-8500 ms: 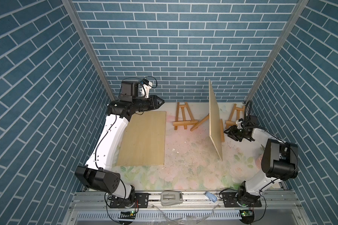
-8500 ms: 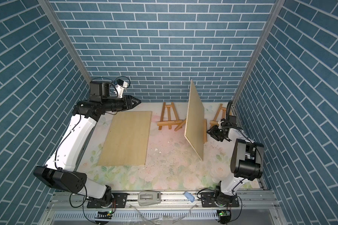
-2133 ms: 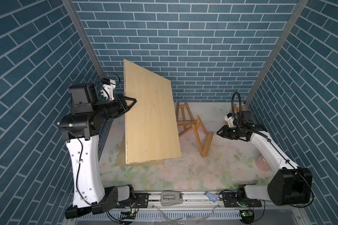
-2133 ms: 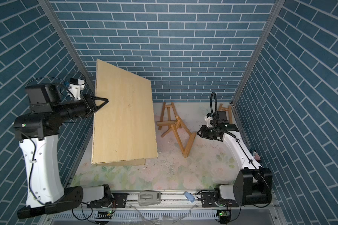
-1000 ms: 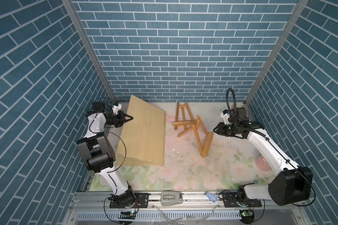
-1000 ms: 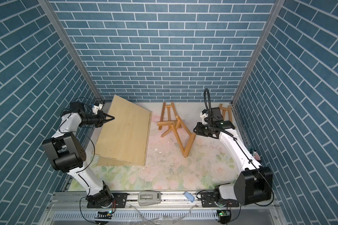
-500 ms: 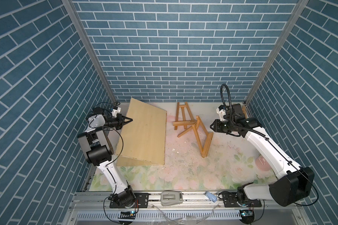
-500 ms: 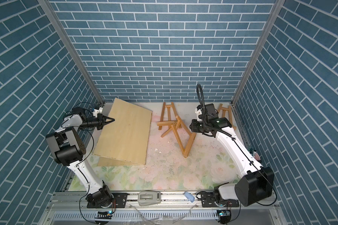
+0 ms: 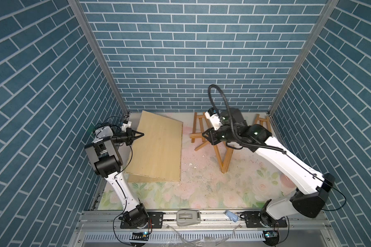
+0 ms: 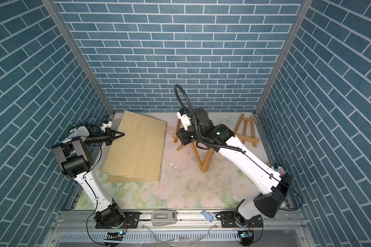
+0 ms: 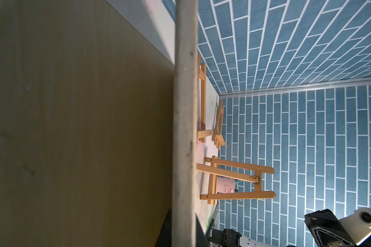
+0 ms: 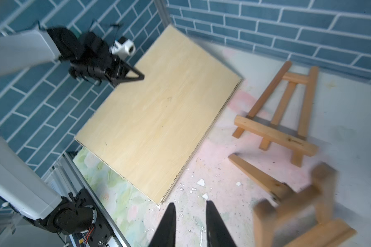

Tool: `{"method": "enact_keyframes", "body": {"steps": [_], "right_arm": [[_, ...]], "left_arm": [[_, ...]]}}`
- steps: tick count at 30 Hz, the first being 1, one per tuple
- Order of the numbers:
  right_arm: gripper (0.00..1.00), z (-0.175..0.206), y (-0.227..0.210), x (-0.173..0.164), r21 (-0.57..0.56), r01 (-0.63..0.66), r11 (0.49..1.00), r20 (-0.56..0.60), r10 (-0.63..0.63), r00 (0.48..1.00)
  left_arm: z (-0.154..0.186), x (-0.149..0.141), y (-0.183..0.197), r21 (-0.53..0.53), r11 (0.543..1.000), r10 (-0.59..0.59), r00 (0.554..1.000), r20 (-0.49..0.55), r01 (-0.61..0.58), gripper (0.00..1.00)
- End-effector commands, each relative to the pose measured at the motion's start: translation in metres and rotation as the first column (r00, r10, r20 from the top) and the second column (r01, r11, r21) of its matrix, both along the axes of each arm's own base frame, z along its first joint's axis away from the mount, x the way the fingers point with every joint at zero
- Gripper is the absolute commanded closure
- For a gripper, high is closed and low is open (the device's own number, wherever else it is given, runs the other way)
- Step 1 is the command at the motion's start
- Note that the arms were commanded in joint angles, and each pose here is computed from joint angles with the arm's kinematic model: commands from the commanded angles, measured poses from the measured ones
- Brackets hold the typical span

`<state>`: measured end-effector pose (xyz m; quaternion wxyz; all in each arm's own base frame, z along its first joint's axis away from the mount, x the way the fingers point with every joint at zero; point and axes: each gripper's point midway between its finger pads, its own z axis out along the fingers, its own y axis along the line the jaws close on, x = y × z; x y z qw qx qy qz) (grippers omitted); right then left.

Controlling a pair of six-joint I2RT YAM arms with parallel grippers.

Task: Disassemble the easel
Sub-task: Place the drawing board on the drawing board.

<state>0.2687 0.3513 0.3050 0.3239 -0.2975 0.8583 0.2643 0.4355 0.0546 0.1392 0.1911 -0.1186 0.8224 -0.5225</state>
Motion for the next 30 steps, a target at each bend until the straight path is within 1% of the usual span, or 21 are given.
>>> {"method": "enact_keyframes", "body": {"steps": [1, 4, 6, 12, 14, 15, 16, 18, 23, 30], "right_arm": [[0.75, -0.051, 0.025, 0.000, -0.160, -0.043, 0.986, -0.048, 0.036, 0.998], [0.76, -0.086, 0.038, 0.006, -0.269, -0.043, 0.962, -0.094, 0.018, 0.995], [0.76, -0.105, 0.045, 0.009, -0.313, -0.044, 0.949, -0.126, 0.005, 0.992], [0.78, -0.167, 0.059, 0.012, -0.405, -0.067, 0.912, -0.254, -0.042, 0.966], [0.78, -0.187, 0.061, 0.013, -0.432, -0.078, 0.899, -0.280, -0.051, 0.959], [0.78, -0.189, 0.062, 0.013, -0.433, -0.081, 0.898, -0.283, -0.049, 0.958], [0.78, -0.210, 0.064, 0.013, -0.457, -0.097, 0.884, -0.304, -0.053, 0.951], [0.78, -0.225, 0.069, 0.014, -0.465, -0.117, 0.878, -0.329, -0.049, 0.943], [0.78, -0.249, 0.078, 0.017, -0.472, -0.140, 0.870, -0.365, -0.048, 0.930], [0.78, -0.260, 0.083, 0.025, -0.480, -0.140, 0.866, -0.372, -0.056, 0.927]], "left_arm": [[0.014, 0.002, 0.003, 0.038, 0.999, -0.026, 0.997, 0.067, 0.024, 0.96], [0.008, 0.002, 0.006, 0.068, 0.997, -0.023, 0.999, 0.044, 0.020, 0.91], [0.003, 0.001, 0.007, 0.078, 0.997, -0.019, 0.999, 0.029, 0.017, 0.88], [-0.008, 0.000, 0.011, 0.116, 0.993, -0.017, 1.000, -0.008, 0.017, 0.79], [-0.012, 0.000, 0.013, 0.124, 0.992, -0.016, 1.000, -0.025, 0.019, 0.76], [-0.013, 0.000, 0.013, 0.128, 0.992, -0.017, 0.999, -0.033, 0.021, 0.75], [-0.017, -0.001, 0.014, 0.135, 0.991, -0.017, 0.999, -0.048, 0.023, 0.75], [-0.024, -0.002, 0.018, 0.166, 0.986, -0.015, 0.997, -0.074, 0.027, 0.73], [-0.037, -0.007, 0.026, 0.237, 0.971, -0.006, 0.992, -0.123, 0.035, 0.71], [-0.055, -0.014, 0.035, 0.308, 0.950, 0.008, 0.981, -0.195, 0.053, 0.70]]}}
